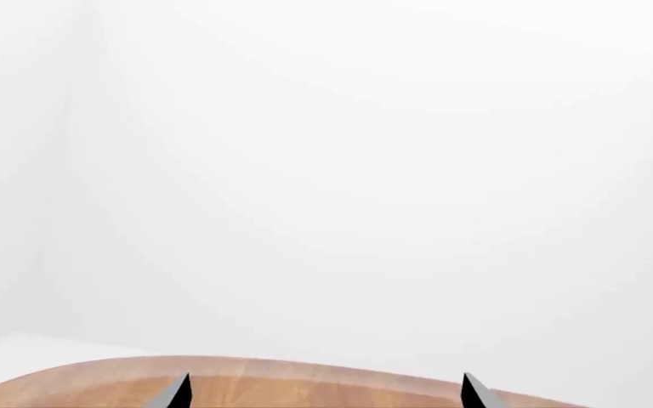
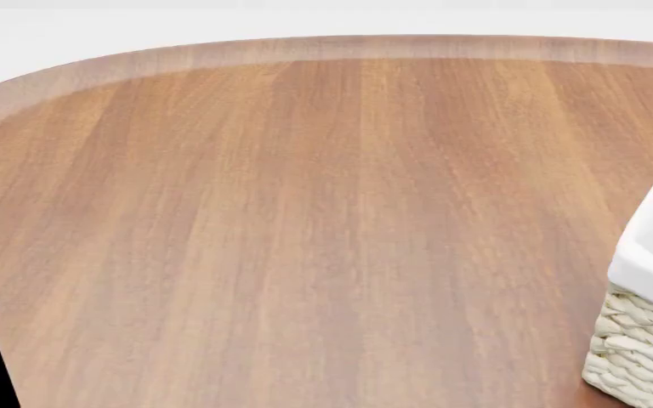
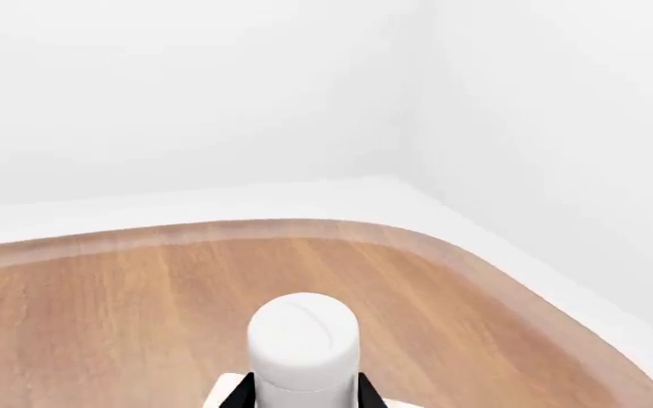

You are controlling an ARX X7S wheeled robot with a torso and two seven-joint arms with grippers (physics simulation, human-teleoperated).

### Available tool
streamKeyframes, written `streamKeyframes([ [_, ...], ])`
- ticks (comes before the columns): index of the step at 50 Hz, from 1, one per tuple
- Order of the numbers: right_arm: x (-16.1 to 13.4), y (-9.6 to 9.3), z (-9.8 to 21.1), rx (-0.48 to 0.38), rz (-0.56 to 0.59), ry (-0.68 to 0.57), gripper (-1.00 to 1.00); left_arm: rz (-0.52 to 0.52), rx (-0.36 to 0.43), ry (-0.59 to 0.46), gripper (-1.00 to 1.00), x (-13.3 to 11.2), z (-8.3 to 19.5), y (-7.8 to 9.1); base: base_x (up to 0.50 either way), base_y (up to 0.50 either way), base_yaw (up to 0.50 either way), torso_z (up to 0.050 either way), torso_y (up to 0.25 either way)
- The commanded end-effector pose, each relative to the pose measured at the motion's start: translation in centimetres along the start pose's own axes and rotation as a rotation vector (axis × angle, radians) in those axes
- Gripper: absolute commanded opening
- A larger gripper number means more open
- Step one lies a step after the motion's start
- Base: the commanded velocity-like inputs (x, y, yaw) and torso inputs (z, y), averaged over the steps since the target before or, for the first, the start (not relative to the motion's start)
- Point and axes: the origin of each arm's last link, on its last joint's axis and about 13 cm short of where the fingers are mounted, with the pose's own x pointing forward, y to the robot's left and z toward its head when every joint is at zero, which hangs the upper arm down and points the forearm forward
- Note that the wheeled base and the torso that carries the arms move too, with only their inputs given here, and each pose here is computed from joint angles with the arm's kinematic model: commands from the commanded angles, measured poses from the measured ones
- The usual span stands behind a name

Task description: Pick up the ketchup, and put it in the basket.

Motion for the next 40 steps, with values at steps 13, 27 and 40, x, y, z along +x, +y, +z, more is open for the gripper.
streamKeyframes([
  [13, 0.6, -2.4, -0.8, -0.064, -0.120, 0.043, -1.00, -0.001, 0.017, 0.018, 1.00, 0.2, -0.5, 0.0, 0.00, 0.00, 0.00, 0.000, 0.001],
  [27, -1.1, -3.3, -1.0, -0.060, -0.099, 0.076, -1.00, -0.011, 0.026, 0.038, 1.00, 0.0, -1.0, 0.2, 0.00, 0.00, 0.00, 0.000, 0.000],
  [40, -0.6, -3.6, -0.2, -0.042, -0.128, 0.063, -1.00, -0.017, 0.029, 0.039, 1.00, 0.1, -0.9, 0.1, 0.00, 0.00, 0.00, 0.001, 0.001],
])
